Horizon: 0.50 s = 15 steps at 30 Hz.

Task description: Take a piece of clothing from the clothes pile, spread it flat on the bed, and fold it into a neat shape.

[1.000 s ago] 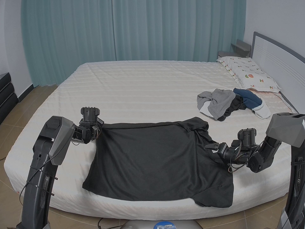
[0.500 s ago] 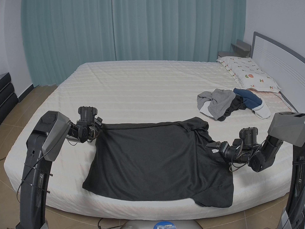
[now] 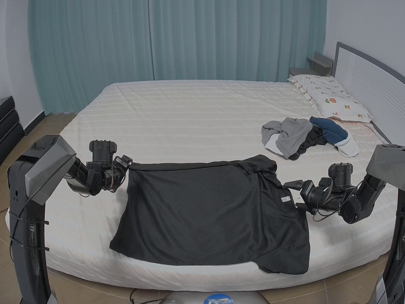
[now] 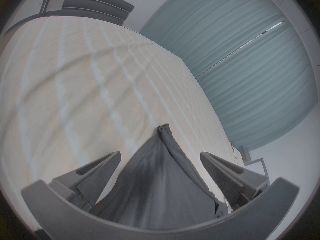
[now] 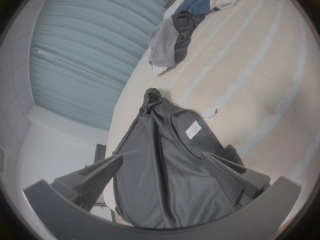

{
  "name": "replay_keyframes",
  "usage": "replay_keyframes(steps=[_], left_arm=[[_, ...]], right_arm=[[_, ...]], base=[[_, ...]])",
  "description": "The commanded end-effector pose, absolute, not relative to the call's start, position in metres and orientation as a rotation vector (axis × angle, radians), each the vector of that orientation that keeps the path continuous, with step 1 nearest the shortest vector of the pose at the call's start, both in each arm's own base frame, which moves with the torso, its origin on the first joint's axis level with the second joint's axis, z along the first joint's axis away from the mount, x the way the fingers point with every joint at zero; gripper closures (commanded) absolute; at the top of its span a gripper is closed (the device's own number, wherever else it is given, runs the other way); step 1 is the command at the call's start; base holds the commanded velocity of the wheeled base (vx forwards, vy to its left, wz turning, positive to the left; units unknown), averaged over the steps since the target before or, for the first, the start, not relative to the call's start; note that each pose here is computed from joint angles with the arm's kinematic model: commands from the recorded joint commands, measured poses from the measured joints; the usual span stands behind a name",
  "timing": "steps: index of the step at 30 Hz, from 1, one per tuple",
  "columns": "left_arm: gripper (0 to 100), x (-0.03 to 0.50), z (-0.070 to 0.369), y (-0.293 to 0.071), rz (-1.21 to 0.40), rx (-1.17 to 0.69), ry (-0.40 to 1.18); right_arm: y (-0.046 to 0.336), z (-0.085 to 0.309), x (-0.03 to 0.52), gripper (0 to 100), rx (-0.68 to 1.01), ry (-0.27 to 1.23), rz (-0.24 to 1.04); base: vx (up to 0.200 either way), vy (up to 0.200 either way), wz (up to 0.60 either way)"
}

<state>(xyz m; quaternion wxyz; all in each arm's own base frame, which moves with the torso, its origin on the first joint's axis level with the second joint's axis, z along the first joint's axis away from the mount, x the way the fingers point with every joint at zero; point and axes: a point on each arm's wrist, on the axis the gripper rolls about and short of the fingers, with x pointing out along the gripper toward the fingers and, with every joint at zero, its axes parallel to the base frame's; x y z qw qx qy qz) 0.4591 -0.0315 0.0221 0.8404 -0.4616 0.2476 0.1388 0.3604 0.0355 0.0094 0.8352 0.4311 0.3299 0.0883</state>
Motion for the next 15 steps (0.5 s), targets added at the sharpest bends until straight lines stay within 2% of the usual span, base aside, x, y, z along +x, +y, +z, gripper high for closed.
replay_keyframes(steps=[1, 6, 15], left_arm=[[0, 0.439, 0.051, -0.04, 0.251, -0.978, 0.507], [0, 0.428, 0.057, -0.052, 0.227, -0.965, 0.532], [0, 0.386, 0.041, -0.054, 0.264, -0.936, 0.637]], right_arm=[[0.024, 0.023, 0.359, 0, 0.921, 0.654, 0.178], [0.021, 0.021, 0.36, 0, 0.925, 0.655, 0.167], [0.024, 0.016, 0.359, 0, 0.922, 0.673, 0.172]], base=[[-0.2, 0.0, 0.0], [-0.2, 0.0, 0.0], [0.0, 0.0, 0.0]])
